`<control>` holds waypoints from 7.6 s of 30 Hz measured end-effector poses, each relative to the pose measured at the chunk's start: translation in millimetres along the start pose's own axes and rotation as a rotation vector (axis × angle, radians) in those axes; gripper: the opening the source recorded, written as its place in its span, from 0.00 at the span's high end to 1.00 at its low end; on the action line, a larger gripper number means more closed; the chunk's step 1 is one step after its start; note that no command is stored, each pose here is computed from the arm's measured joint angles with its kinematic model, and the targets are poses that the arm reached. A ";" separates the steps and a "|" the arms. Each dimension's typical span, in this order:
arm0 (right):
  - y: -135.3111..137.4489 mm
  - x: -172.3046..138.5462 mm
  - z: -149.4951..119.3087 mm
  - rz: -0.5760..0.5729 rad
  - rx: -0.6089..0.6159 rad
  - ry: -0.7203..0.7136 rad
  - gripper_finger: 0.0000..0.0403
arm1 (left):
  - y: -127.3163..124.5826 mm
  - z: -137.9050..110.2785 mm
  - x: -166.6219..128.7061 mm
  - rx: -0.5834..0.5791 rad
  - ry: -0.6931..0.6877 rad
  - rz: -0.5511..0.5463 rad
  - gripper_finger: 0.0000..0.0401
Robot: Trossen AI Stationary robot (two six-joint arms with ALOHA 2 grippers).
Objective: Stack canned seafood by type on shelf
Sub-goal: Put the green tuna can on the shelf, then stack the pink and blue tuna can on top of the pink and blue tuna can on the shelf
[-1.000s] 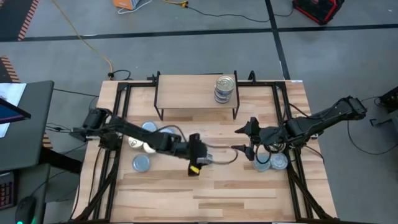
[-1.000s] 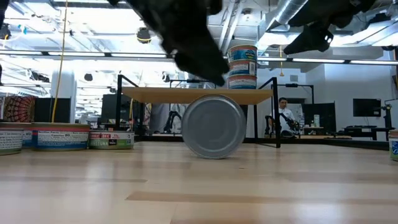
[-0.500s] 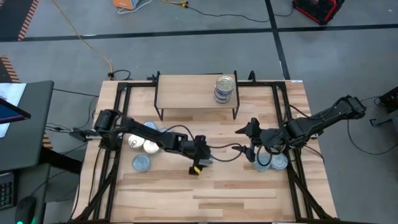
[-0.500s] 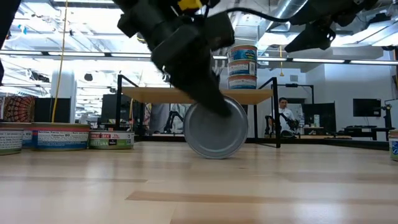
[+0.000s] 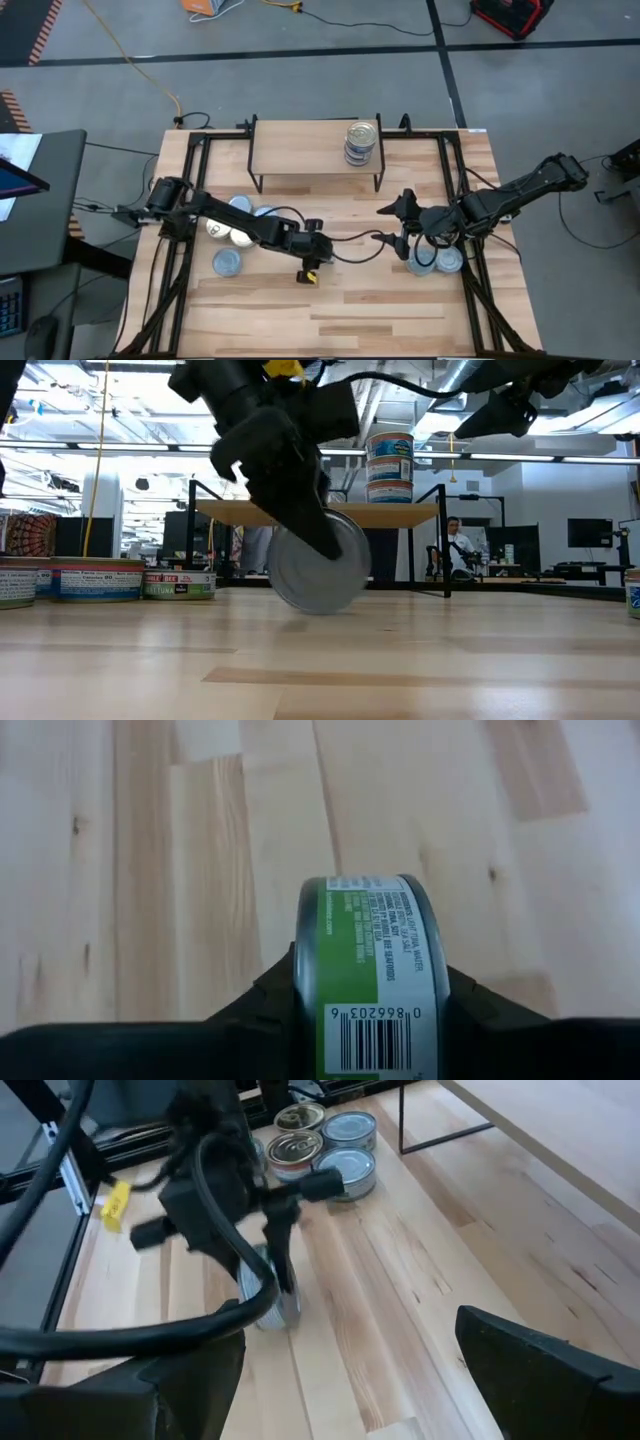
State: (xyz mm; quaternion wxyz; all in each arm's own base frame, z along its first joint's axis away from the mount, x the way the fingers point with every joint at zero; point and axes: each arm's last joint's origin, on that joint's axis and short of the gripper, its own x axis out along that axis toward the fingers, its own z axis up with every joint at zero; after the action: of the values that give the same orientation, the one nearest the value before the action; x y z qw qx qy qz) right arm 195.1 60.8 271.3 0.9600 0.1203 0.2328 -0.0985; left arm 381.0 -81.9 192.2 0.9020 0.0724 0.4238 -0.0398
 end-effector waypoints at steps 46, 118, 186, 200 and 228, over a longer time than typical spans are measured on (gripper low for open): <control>4.7 -1.2 2.3 0.034 -0.042 -0.032 0.05 | 286.7 -72.4 -144.4 -1.100 -0.431 0.056 0.67; 6.0 1.7 2.9 0.034 -0.017 -0.039 0.05 | -61.2 -110.2 -66.1 -0.109 0.668 0.528 0.38; 6.6 1.6 4.1 0.042 -0.031 -0.050 0.05 | 31.0 -73.4 -64.0 -0.121 0.833 -0.021 0.20; 6.5 1.6 3.8 0.041 -0.032 -0.047 0.05 | 23.1 -81.2 -66.8 -0.095 0.901 -0.078 0.56; 18.0 84.8 9.8 0.034 -0.258 -0.226 0.05 | 32.6 31.8 -157.4 -0.036 -0.346 0.158 0.56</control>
State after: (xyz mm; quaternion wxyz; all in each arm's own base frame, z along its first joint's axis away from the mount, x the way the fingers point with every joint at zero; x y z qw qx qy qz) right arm 277.6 63.9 243.2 0.9891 -0.0118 0.1319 -0.0644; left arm 309.1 -53.4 336.6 0.9629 0.0814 0.2558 0.0268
